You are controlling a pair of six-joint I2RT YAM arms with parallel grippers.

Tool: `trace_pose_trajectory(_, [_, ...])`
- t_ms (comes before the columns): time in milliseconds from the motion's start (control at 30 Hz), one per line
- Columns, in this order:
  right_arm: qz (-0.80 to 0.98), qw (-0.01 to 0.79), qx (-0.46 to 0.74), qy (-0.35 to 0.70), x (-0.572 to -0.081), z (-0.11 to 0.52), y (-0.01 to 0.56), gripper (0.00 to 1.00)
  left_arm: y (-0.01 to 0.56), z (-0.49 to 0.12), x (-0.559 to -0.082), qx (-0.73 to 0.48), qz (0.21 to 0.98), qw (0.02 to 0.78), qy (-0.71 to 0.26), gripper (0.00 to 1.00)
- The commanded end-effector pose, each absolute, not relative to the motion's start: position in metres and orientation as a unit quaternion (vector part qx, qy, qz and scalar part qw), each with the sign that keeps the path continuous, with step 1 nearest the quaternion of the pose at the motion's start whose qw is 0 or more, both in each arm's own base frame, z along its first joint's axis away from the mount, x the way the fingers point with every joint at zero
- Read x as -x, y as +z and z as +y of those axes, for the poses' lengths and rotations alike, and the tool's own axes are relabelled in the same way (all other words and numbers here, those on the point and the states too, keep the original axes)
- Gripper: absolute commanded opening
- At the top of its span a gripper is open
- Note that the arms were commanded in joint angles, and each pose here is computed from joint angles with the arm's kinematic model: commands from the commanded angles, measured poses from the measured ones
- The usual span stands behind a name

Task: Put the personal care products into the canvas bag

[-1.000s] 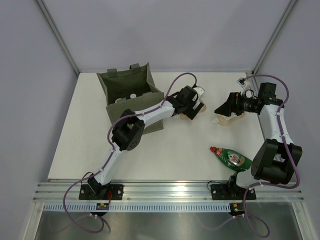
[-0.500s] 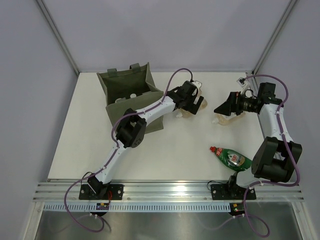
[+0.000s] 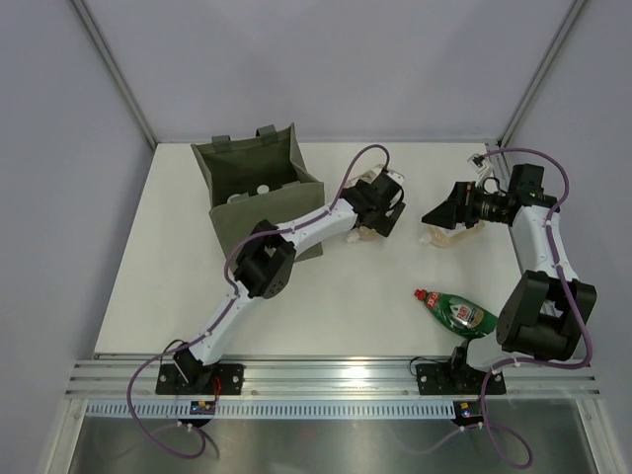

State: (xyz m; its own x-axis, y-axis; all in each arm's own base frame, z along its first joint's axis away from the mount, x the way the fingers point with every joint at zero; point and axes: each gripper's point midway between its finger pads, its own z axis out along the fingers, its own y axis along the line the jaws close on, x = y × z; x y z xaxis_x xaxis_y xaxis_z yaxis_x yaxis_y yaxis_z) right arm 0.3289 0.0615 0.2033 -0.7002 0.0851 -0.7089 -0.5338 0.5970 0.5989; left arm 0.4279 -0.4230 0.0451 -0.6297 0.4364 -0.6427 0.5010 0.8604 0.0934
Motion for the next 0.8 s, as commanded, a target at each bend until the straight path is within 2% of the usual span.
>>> trace_pose_trajectory(0, [0.801, 0.383, 0.153, 0.434, -0.326, 0.064, 0.217, 1.00, 0.013, -0.384, -0.414, -0.270, 0.915, 0.298, 0.030, 0.99])
trace_pose_trajectory(333, [0.804, 0.380, 0.149, 0.433, -0.325, 0.064, 0.214, 0.99, 0.069, -0.402, -0.431, -0.255, 0.894, 0.369, 0.000, 0.99])
trace_pose_trajectory(767, [0.809, 0.375, 0.138, 0.432, -0.328, 0.063, 0.212, 1.00, 0.103, -0.439, -0.431, -0.262, 0.882, 0.368, -0.137, 0.99])
